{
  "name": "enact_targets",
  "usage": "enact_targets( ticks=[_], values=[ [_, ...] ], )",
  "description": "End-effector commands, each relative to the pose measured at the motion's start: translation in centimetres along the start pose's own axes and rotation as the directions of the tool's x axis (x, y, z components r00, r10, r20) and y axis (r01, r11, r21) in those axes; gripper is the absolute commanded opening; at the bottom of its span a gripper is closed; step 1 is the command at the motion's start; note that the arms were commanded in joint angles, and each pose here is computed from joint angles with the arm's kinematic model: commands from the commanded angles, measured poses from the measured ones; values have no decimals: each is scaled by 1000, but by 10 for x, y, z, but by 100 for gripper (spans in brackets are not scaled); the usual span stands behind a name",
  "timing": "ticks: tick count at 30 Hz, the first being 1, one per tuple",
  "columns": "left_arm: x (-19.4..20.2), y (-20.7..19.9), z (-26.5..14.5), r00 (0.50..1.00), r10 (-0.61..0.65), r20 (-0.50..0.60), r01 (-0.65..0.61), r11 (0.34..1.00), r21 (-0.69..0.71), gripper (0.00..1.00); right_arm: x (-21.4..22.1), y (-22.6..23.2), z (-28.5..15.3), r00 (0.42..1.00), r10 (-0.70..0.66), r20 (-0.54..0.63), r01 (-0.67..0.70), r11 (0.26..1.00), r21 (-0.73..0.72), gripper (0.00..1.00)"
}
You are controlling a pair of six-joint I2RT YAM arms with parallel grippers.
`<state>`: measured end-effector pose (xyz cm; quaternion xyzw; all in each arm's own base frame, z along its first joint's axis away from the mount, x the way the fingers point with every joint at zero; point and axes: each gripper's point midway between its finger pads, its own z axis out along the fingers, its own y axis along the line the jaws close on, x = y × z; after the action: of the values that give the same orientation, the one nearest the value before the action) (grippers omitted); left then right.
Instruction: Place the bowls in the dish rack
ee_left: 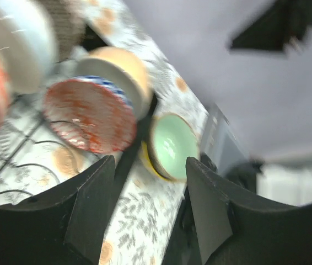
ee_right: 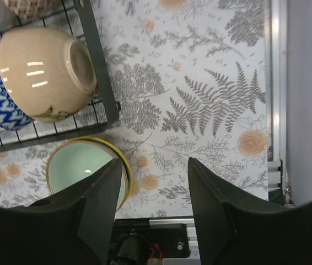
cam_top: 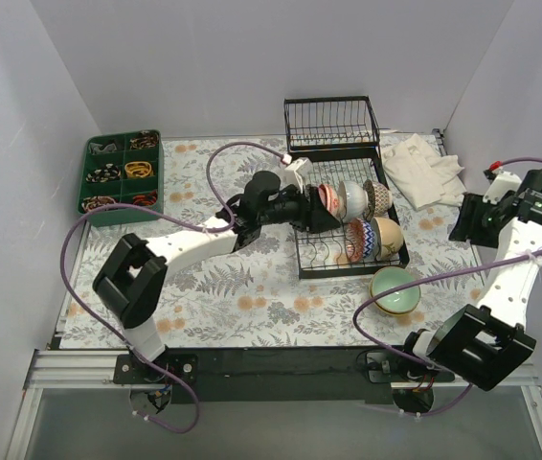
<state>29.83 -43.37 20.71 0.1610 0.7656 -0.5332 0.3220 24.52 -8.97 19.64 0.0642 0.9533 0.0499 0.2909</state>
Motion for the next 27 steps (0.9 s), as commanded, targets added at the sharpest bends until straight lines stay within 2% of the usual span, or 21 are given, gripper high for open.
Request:
enact_targets(
  ticks=[1, 2, 3, 4, 5, 7, 8, 9, 11, 12, 15, 18, 19, 22, 27],
  values=[
    [21, -91, -51, 900, 433, -50, -374, 825, 425, 54, -49, -8, -35, 987, 46, 154, -47, 999, 1, 60],
    [33, -94, -50, 836, 546, -45, -458, 741, 491, 55, -57, -4, -40, 982, 65, 178, -60, 998, -37, 60],
    [34, -97, -49, 801, 597, -44, -494, 701, 515, 55, -72, -6, -50, 972, 82, 218, -74, 996, -44, 60],
    [37, -103, -52, 783, 616, -87, -479, 686, 548, 57, -77, -12, -56, 965, 108, 238, -99, 994, -50, 60],
    [40, -98, -42, 724, 687, -64, -536, 619, 574, 60, -86, -7, -61, 957, 120, 266, -100, 991, -90, 60],
    [32, -108, -36, 682, 726, -92, -541, 585, 604, 60, -97, -9, -67, 944, 156, 292, -124, 984, -127, 60],
    [35, -111, -28, 611, 790, -58, -592, 504, 629, 60, -101, -4, -69, 939, 166, 301, -119, 979, -168, 60],
    [64, -84, -19, 608, 766, -209, -506, 577, 641, 60, -101, -4, -69, 936, 182, 301, -130, 974, -185, 60],
    [59, -94, -2, 518, 835, -184, -574, 499, 650, 60, -101, 2, -68, 936, 197, 293, -129, 963, -237, 60],
    [72, -81, 6, 474, 854, -216, -574, 485, 660, 60, -99, 0, -67, 935, 210, 287, -141, 960, -244, 60],
    [82, -82, 22, 414, 886, -210, -610, 441, 658, 60, -90, 9, -64, 942, 234, 239, -151, 936, -319, 60],
    [103, -81, 34, 384, 896, -222, -601, 426, 676, 60, -79, 27, -63, 954, 237, 183, -142, 895, -422, 60],
    [116, -80, 37, 355, 910, -212, -595, 395, 699, 60, -72, 35, -65, 958, 245, 147, -154, 876, -456, 60],
    [135, -80, 43, 309, 928, -208, -594, 359, 720, 60, -62, 26, -59, 972, 204, 119, -140, 903, -406, 59],
    [164, -88, 59, 277, 948, -159, -603, 300, 739, 60, -39, 24, -49, 985, 146, 95, -101, 922, -373, 59]
  ],
)
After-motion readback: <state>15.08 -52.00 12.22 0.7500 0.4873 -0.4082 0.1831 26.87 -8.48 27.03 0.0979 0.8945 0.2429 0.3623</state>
